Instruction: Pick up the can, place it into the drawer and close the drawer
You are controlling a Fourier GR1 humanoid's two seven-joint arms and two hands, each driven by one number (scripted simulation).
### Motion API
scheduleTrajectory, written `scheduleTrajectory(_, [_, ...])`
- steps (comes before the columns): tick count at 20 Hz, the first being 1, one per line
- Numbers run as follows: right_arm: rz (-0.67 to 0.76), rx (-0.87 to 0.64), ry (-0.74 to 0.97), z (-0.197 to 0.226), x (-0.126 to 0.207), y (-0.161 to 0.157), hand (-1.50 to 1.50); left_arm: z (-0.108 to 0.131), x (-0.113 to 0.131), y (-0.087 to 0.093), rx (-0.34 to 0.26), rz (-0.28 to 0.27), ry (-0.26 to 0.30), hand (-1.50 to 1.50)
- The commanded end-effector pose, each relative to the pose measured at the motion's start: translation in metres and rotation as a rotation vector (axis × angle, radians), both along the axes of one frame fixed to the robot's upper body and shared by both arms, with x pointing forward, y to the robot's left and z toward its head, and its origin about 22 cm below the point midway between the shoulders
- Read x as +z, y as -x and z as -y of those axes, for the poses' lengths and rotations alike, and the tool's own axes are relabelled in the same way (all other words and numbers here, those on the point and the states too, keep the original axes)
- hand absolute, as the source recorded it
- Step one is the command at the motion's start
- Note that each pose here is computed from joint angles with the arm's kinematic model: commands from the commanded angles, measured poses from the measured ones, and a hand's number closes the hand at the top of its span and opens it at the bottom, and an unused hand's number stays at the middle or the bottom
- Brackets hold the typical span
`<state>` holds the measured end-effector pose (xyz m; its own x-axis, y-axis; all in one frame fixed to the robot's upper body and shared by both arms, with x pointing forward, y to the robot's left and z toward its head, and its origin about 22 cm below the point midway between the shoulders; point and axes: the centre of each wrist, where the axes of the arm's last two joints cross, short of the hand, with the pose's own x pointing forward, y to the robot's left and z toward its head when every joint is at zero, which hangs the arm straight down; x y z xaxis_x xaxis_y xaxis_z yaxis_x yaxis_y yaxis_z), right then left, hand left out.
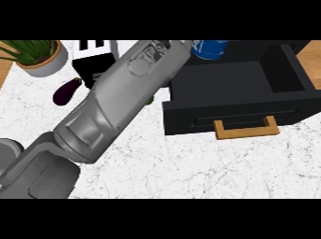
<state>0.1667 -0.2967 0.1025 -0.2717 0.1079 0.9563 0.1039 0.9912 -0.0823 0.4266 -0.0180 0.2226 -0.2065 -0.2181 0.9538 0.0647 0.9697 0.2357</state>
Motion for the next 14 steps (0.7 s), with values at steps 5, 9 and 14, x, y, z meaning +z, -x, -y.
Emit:
scheduleTrajectory(5, [0.011,0.025,0.014,-0.002,0.003,-0.016,-1.50,-0.004,-0.023,-0.003,0.056,0.042,-0.049,1.50])
scheduleTrajectory(9, [0.021,0.029,-0.011,0.007,0.012,-0.020,-1.50,-0.005,-0.030,-0.002,0.061,0.021,-0.068,1.50])
scheduleTrajectory(14, [0.025,0.033,0.032,-0.004,0.007,-0.019,-1.50,-0.005,-0.038,-0.002,0.094,0.069,-0.119,1.50])
